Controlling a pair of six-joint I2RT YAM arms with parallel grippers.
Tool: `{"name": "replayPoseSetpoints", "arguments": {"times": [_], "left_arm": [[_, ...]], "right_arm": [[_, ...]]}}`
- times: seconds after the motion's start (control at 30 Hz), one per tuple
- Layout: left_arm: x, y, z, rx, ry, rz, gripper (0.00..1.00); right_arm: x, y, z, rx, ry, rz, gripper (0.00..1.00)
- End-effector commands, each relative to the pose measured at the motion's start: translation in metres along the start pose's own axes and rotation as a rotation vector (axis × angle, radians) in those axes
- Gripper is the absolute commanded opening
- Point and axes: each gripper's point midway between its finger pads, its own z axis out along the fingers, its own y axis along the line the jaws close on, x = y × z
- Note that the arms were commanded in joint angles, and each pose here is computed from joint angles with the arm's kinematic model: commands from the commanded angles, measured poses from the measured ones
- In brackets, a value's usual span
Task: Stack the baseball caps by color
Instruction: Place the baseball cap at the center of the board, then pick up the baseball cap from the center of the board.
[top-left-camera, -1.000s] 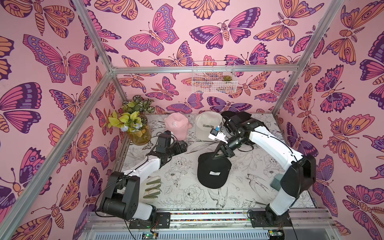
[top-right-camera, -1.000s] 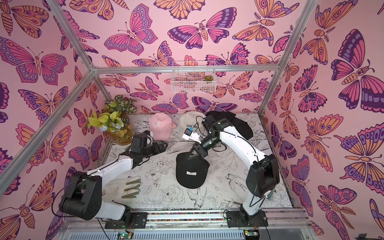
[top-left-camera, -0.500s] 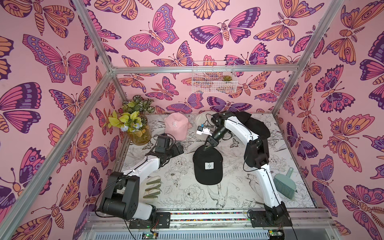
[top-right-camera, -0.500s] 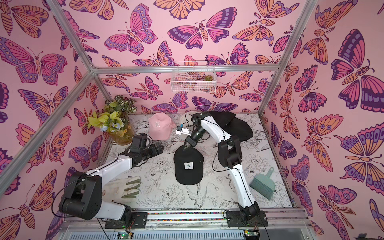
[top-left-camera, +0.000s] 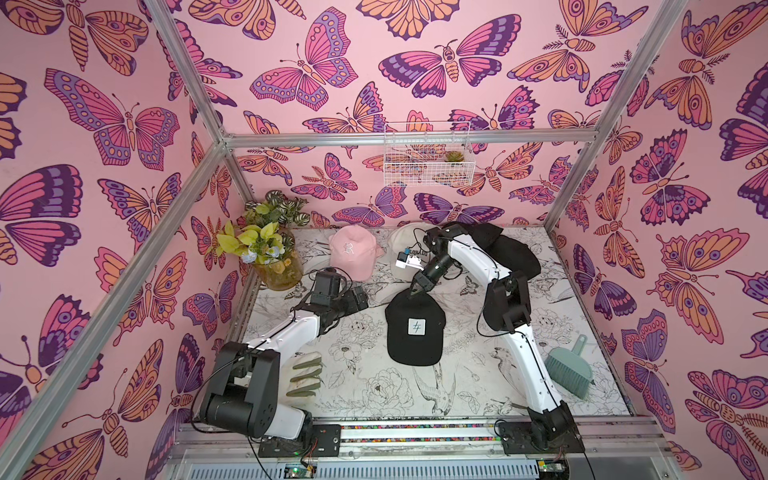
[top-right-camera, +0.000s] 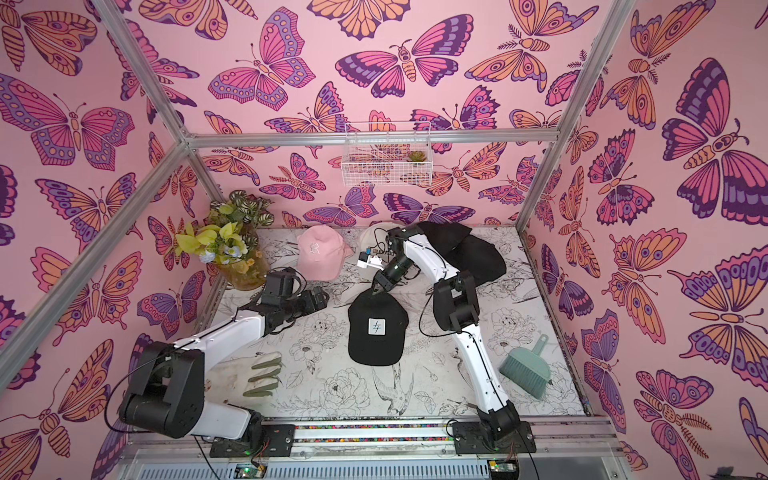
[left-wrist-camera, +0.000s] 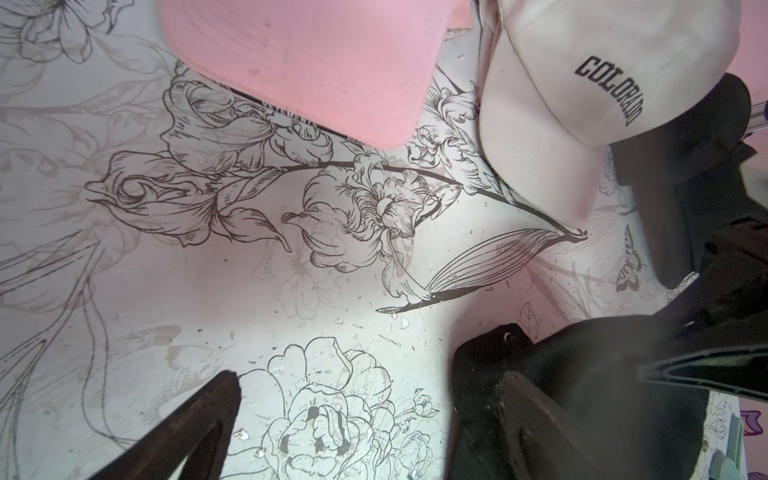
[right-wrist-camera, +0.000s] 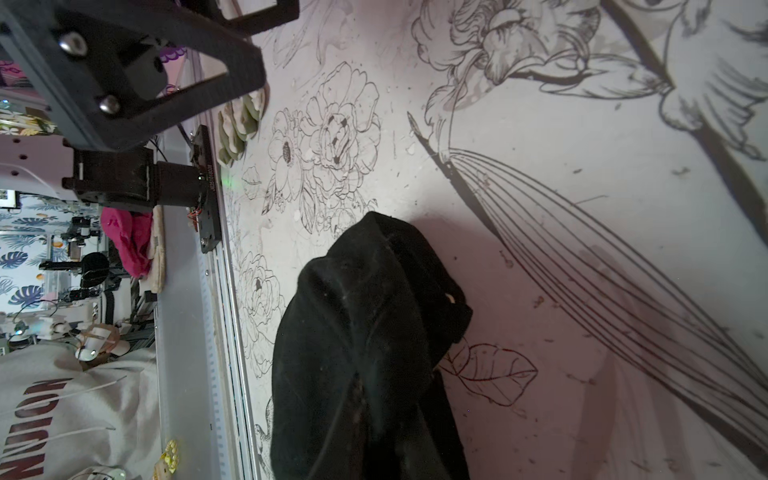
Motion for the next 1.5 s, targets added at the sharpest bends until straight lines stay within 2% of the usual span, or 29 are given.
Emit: {"name": "replayPoseSetpoints", "arguments": {"times": [0.0,0.13,0.33,0.4,0.43,0.57,0.7,0.83,0.93,1.07,1.2,1.33,1.47], "left_arm": [[0.010,0.006,0.004,-0.008,0.038,0.001,1.00],[0.008,0.005,0.003,-0.006,0.033,0.002,1.00],[0.008,0.004,0.003,-0.003,0.035,0.002,1.00],[0.008,0.002,0.003,0.007,0.038,0.004,1.00],[0.009,0.001,0.004,0.013,0.045,0.004,1.00],[0.013,-0.003,0.003,0.040,0.062,0.016,1.00],[0.014,-0.007,0.005,0.064,0.074,0.013,1.00],[0.010,-0.005,0.007,0.049,0.058,-0.023,1.00],[0.005,-0.001,0.007,0.023,0.023,-0.049,1.00],[0.003,0.001,0.006,0.010,0.006,-0.056,1.00],[0.006,-0.003,0.008,0.038,0.029,-0.046,1.00],[0.007,-0.009,0.013,0.069,0.046,-0.053,1.00],[0.006,-0.009,0.017,0.063,0.050,-0.055,1.00]], "right_arm": [[-0.015,-0.010,-0.008,0.081,-0.037,0.008,0.08],[-0.031,0.001,-0.019,0.081,-0.090,-0.004,0.20],[-0.059,0.007,-0.046,0.187,-0.189,-0.015,0.52],[-0.069,0.002,-0.061,0.278,-0.233,0.003,0.78],[-0.072,-0.004,-0.072,0.351,-0.257,0.024,0.99],[-0.075,-0.011,-0.123,0.543,-0.401,0.125,0.99],[-0.056,-0.022,-0.182,0.651,-0.699,0.252,0.99],[0.005,-0.056,-0.251,0.771,-1.015,0.462,0.99],[0.066,-0.087,-0.285,0.776,-1.153,0.651,0.99],[0.136,-0.124,-0.310,0.800,-1.187,0.813,1.00],[0.194,-0.156,-0.329,0.904,-1.108,0.903,0.99],[0.215,-0.179,-0.341,0.896,-1.070,0.904,0.99],[0.218,-0.206,-0.344,0.870,-1.055,0.889,1.00]]}}
